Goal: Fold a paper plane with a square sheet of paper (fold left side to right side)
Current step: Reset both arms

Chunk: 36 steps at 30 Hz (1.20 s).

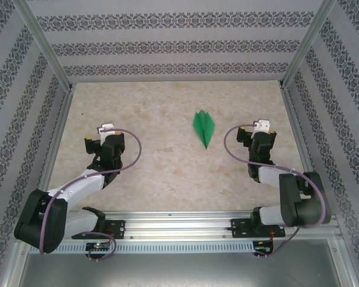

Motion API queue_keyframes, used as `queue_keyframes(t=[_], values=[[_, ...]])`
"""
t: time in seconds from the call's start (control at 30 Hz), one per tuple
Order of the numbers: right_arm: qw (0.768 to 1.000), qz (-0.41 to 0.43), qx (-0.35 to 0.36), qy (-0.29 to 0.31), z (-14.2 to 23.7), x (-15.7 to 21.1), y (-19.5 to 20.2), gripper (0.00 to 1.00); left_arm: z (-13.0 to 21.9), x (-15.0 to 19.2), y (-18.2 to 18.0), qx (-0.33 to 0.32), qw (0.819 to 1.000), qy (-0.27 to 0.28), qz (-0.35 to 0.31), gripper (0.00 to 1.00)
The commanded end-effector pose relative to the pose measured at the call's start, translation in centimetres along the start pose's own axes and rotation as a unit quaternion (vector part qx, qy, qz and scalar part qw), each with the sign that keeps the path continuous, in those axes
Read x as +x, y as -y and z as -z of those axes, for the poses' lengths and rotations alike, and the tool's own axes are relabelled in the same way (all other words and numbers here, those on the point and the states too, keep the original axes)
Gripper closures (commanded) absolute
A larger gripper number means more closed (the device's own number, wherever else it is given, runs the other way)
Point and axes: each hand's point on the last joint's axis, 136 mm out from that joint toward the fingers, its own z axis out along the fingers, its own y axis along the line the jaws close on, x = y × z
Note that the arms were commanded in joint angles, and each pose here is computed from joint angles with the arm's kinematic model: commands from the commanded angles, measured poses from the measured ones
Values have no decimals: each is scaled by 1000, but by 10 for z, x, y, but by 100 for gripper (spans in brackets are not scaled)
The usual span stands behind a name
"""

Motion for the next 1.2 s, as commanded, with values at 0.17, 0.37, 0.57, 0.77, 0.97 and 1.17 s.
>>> queue_keyframes(t=[0.17,0.37,0.57,0.77,0.97,1.17], values=[[998,-28,-45,33,-9,-15,1,2,-5,1,13,64,997,35,2,0],[998,-26,-45,33,-9,-15,0,2,-12,-8,23,115,991,70,8,0],[998,-26,-45,32,-9,-15,0,2,-28,-12,31,146,985,86,26,0],[998,-26,-45,33,-9,-16,0,2,-51,10,47,162,985,57,20,0],[998,-23,-45,32,-9,-15,-1,2,-62,10,42,175,983,41,43,0],[999,-16,-41,32,-9,-15,-3,2,-62,10,42,176,983,41,42,0]])
